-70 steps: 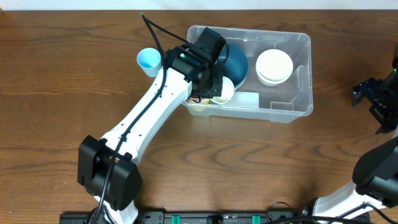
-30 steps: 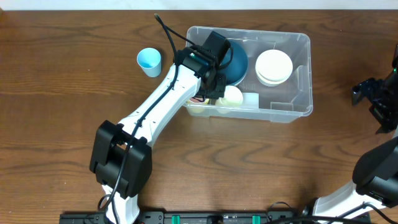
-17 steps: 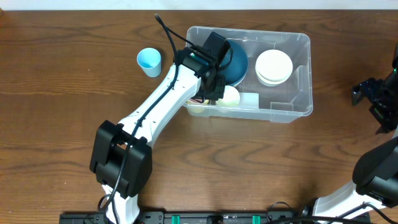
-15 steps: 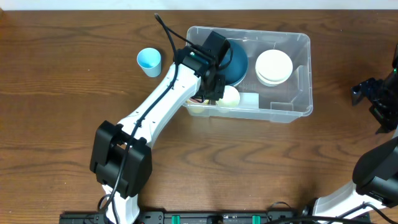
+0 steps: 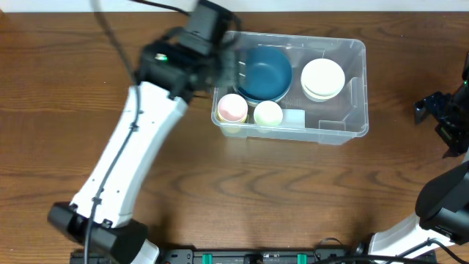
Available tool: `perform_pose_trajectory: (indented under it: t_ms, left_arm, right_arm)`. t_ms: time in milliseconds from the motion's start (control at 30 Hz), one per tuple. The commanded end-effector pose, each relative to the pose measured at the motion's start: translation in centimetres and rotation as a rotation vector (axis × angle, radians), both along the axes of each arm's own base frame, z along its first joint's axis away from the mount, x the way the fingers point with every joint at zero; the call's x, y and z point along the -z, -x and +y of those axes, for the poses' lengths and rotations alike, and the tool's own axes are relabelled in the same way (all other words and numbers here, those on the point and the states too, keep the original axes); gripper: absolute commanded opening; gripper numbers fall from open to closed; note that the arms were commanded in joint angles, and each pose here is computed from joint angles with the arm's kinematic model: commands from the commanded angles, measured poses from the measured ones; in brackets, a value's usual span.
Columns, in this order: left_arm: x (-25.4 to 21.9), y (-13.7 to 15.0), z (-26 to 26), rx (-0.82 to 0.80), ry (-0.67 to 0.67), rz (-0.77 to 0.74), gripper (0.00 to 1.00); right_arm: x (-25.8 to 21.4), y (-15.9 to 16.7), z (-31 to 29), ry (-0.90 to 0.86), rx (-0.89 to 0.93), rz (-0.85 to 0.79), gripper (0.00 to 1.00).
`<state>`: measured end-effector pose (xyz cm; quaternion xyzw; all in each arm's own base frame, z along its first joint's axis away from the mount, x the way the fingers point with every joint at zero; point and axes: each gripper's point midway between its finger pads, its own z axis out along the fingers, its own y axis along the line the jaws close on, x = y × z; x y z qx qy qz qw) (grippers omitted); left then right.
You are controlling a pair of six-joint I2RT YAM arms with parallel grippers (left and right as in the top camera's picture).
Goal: Pack container
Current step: 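Release the cream cup and move the left gripper to the blue cup, then close the left gripper on the light blue cup's rim and lift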
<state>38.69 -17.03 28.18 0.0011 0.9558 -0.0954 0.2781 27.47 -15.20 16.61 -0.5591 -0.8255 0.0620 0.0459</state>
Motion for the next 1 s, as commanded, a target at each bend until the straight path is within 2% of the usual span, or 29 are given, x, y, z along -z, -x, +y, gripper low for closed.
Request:
perform_pose_trajectory:
  t_ms: [0, 200, 467, 700, 967]
  left_arm:
    - [1.0, -2.0, 5.7, -0.193, -0.056, 0.014, 0.91]
    - [3.8, -4.1, 12.5, -0.359, -0.066, 0.090, 0.92]
    - [9.6, -5.5, 17.0, -0.491, -0.063, 0.241, 0.92]
    - [15.0, -6.3, 17.5, -0.470, -0.030, 0.373, 0.92]
    - [18.7, -7.8, 17.1, -0.420, -0.038, 0.403, 0.92]
  right_arm:
    - [-0.1, 0.2, -0.2, 0.013, 0.012, 0.002, 0.99]
    - [-0.1, 0.1, -0.1, 0.013, 0.010, 0.002, 0.99]
    - [-0.1, 0.1, -0.2, 0.013, 0.010, 0.002, 0.99]
    - [-0.1, 0.1, -0.1, 0.012, 0.010, 0.002, 0.99]
    - [-0.1, 0.1, 0.0, 0.013, 0.007, 0.002, 0.99]
